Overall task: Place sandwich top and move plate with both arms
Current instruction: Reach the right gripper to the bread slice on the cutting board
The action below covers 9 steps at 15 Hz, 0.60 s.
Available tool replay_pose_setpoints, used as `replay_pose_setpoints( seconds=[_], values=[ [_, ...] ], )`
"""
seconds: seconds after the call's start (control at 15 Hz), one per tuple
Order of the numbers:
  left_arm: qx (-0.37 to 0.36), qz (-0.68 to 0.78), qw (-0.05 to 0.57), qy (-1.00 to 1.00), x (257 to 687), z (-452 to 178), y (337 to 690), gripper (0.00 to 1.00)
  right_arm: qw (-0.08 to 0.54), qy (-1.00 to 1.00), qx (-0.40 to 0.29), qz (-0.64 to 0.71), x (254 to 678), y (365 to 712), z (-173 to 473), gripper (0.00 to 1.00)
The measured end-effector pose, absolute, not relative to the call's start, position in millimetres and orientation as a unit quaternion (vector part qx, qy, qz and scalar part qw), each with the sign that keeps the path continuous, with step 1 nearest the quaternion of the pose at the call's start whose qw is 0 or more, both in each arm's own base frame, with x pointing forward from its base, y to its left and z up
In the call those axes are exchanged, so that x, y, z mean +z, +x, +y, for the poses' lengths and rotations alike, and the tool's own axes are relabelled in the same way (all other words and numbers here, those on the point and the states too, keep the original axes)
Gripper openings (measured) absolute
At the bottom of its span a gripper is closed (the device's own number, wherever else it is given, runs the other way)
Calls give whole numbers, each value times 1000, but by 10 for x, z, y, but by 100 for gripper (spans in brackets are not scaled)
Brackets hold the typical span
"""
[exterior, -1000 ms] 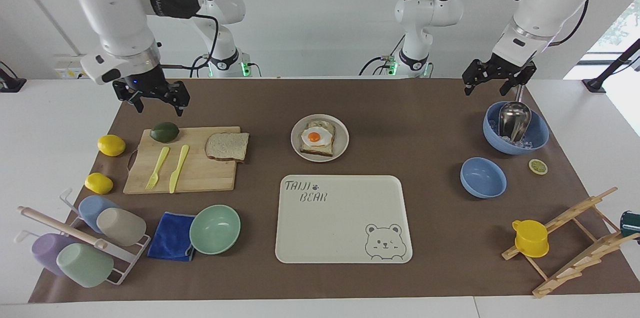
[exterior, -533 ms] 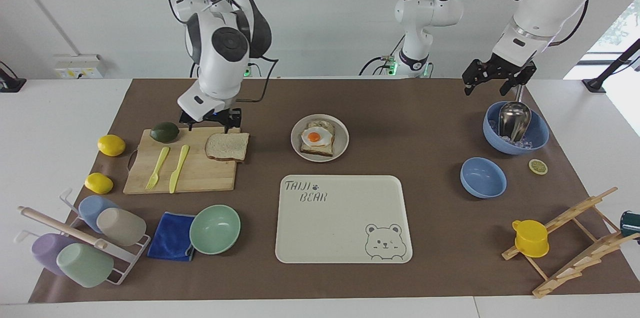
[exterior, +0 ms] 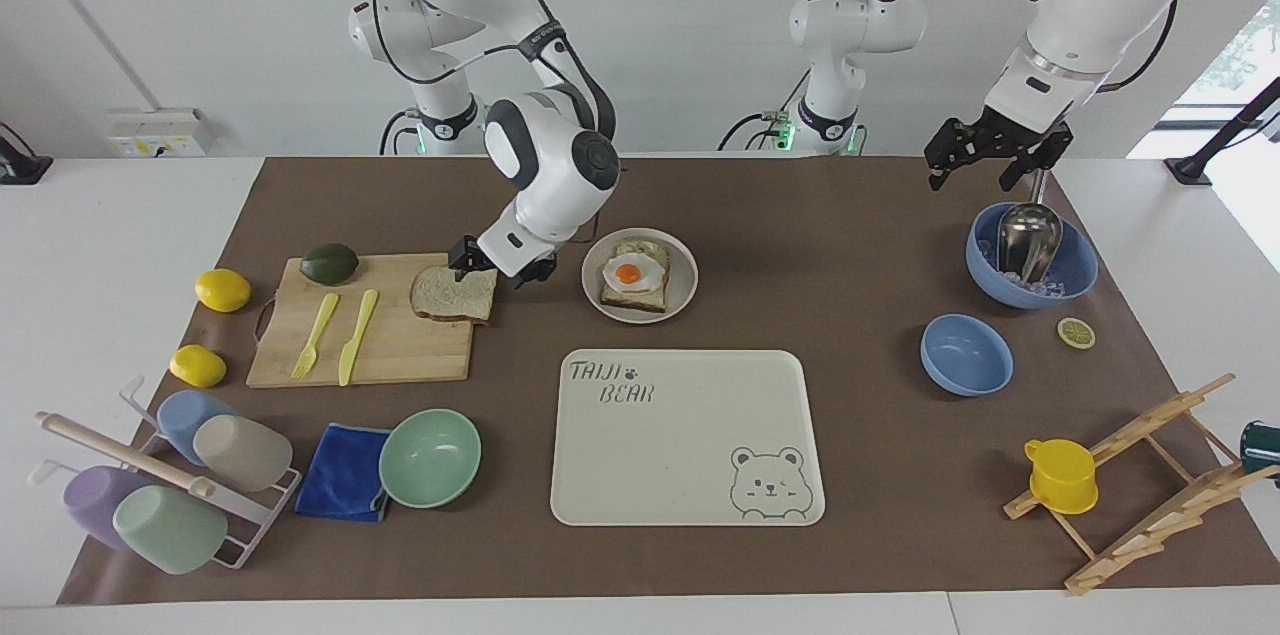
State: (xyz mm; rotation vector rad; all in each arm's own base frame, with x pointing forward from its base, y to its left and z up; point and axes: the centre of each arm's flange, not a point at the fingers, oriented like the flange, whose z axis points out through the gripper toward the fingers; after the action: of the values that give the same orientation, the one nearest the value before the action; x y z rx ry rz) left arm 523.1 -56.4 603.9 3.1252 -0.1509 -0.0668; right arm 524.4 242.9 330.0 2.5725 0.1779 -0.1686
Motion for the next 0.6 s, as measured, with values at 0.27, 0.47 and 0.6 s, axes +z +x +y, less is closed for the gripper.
replay_pose_setpoints(
  seconds=[0.27,0.47,0.6],
  values=[
    [-21,-48,6,999,6039,-564,5231,100,265,960,-60,63,3072,5274,2290,100],
    [-21,-48,6,999,6039,-564,5231,100,261,961,-65,58,2950,5256,2148,100],
    [-21,-48,6,999,6039,-564,5231,100,262,961,-68,59,2922,5232,2139,97]
  ],
)
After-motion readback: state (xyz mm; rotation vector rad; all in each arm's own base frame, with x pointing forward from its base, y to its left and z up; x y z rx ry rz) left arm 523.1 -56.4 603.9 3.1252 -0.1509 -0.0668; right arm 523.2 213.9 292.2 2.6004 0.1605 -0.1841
